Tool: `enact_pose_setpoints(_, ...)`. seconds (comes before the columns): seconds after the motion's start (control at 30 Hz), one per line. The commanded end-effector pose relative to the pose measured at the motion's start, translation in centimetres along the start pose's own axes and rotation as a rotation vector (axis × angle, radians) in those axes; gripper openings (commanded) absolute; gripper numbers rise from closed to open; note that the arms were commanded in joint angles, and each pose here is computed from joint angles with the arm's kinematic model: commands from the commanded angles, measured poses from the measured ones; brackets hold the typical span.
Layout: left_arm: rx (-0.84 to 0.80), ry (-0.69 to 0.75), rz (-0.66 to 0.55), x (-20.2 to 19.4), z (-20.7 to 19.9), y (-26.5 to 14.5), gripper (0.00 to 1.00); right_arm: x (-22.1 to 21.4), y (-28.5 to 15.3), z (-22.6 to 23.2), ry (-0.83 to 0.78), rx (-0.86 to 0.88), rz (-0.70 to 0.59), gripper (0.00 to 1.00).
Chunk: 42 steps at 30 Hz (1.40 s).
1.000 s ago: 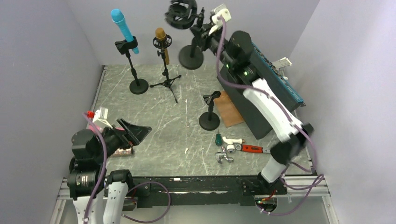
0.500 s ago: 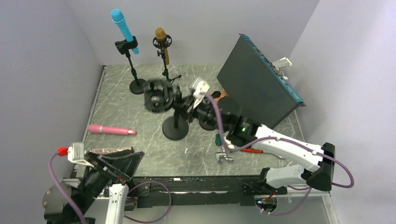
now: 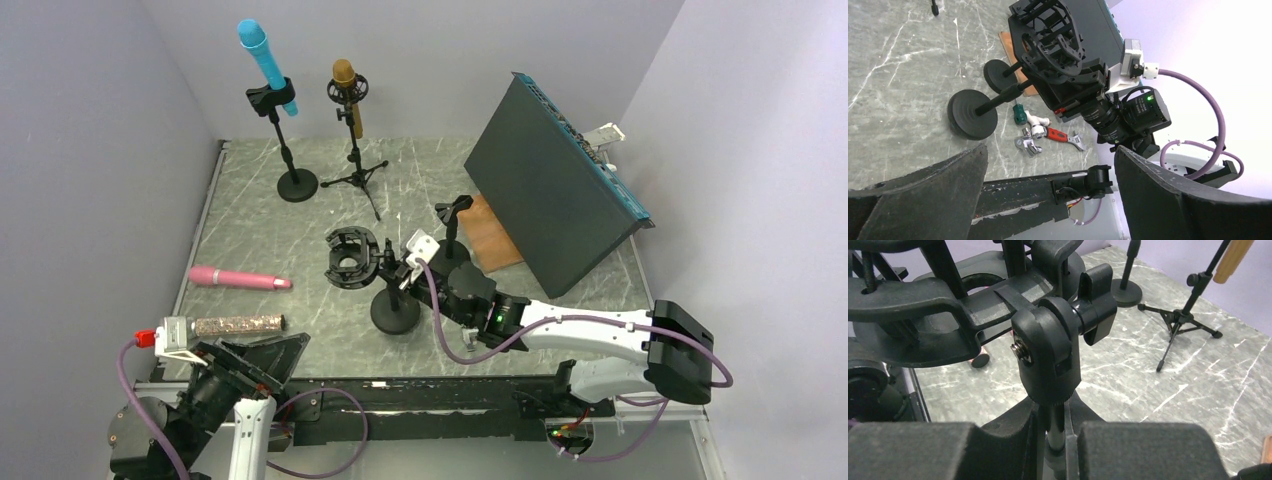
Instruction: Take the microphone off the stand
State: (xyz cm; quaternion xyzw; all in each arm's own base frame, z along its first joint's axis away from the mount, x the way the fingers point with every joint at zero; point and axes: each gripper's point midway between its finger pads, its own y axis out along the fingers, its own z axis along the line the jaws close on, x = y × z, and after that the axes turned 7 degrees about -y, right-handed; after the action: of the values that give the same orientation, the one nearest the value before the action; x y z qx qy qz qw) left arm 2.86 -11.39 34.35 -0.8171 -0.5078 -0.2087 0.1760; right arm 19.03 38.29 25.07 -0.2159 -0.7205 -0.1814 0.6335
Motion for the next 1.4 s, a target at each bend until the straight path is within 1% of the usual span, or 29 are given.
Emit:
enact_pose_setpoints(0.0,0.023,-0.028,0.015,0.3,0.4,0.8,0.99,6.5,-0.8,-1.8,0.052,-0.081,-0.249,0.0)
enact_pose_setpoints(0.23,-0.062,-0.078,0.116,-0.6,0.3,3.7,0.99,3.0,-1.7,-2.3,0.011,-0.11,-0.193,0.0)
enact_pose_setpoints(0.3,-0.075,-0.065,0.121,-0.7,0.1,4.2,0.99,1.6,-2.5,-2.8,0.009,-0.137,-0.173,0.0)
enact_pose_setpoints(0.47,-0.087,-0.035,0.132,-1.2,-0.4,5.0,0.99,-0.3,-4.0,-3.2,0.017,-0.154,-0.122,0.0)
enact_pose_setpoints(0.5,-0.087,-0.036,0.135,-1.3,-0.3,5.2,0.99,-0.6,-4.3,-3.3,0.021,-0.157,-0.117,0.05)
enact_pose_setpoints(0.57,-0.088,-0.045,0.141,-1.5,-0.1,5.7,0.99,-1.2,-4.8,-3.3,0.033,-0.161,-0.106,0.19)
enact_pose_setpoints(0.6,-0.094,-0.039,0.141,-1.6,-0.3,5.8,0.99,-1.4,-5.0,-3.4,0.036,-0.166,-0.098,0.28)
enact_pose_setpoints(0.73,-0.085,-0.01,0.1,-1.0,-0.3,6.2,0.99,-1.8,-5.7,-3.7,0.069,-0.179,-0.052,0.7)
enact_pose_setpoints(0.8,-0.101,-0.003,0.118,-0.6,-0.3,6.4,0.99,-1.6,-6.0,-3.8,0.074,-0.182,-0.029,0.88)
enact_pose_setpoints(0.87,-0.109,-0.004,0.141,-0.4,-0.1,6.7,0.99,-1.4,-6.7,-3.9,0.089,-0.184,0.0,0.99)
enact_pose_setpoints(1.0,-0.099,0.004,0.172,0.3,0.8,7.4,0.99,-1.2,-8.6,-3.9,0.144,-0.17,0.051,1.0)
enact_pose_setpoints(1.07,-0.113,-0.033,0.186,0.7,1.0,8.0,0.99,-1.0,-9.6,-3.7,0.176,-0.156,0.078,1.0)
enact_pose_setpoints(1.17,-0.06,-0.074,0.168,1.6,1.7,8.7,0.99,-0.8,-11.3,-4.7,0.294,-0.231,0.131,1.0)
enact_pose_setpoints(1.23,-0.05,-0.093,0.185,2.3,1.2,8.9,0.99,-0.8,-12.2,-5.0,0.364,-0.26,0.175,1.0)
enact_pose_setpoints(1.37,-0.043,-0.063,0.283,3.6,-1.3,9.0,0.99,0.2,-12.4,-3.7,0.408,-0.191,0.201,1.0)
